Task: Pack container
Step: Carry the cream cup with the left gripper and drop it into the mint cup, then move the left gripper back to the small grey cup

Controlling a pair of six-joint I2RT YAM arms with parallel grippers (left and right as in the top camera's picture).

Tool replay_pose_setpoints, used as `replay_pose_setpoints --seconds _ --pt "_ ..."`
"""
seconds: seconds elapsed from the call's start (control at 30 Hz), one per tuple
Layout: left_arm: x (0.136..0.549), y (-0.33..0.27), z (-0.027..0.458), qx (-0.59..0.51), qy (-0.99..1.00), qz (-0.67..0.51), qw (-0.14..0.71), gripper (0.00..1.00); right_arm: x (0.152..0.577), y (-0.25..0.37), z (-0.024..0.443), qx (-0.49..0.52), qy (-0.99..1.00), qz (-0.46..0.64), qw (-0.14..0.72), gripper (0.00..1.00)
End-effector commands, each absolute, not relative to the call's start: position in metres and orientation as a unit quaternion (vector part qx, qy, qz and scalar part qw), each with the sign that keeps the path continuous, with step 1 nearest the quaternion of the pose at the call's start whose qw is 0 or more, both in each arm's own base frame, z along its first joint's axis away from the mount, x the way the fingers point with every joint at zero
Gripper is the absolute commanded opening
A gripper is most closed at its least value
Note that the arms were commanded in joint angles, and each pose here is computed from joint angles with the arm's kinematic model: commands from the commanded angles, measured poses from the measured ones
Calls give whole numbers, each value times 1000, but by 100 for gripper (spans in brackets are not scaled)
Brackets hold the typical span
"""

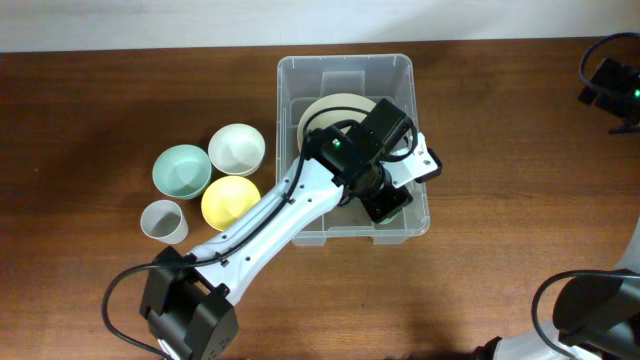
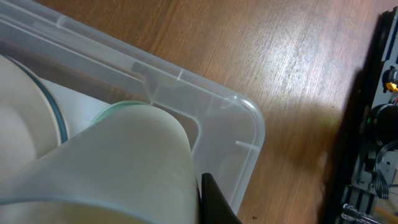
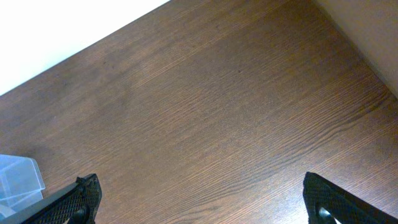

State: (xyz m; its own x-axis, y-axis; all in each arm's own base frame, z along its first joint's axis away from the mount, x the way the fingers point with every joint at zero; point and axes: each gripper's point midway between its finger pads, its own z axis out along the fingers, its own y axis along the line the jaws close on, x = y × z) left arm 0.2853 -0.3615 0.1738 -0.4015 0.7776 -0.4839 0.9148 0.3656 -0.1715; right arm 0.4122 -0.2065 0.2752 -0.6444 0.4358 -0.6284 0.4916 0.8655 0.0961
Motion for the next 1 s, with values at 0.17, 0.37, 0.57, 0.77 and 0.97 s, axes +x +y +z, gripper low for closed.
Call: replay_pose_setpoints --seconds 0.17,0.37,0.57,0.77,0.97 --pt "293 -356 170 525 814 -183 170 1 413 -206 277 255 905 -41 337 99" --pt "292 -355 170 525 814 -182 168 35 413 -206 277 255 905 -41 337 99" --pt "295 -356 171 524 813 -183 173 50 413 -206 277 255 905 -41 337 99" --pt "344 -321 184 430 871 -106 215 49 413 -206 277 255 905 -41 337 99" --pt "414 -198 222 136 953 8 269 49 413 -206 277 255 905 -41 337 99"
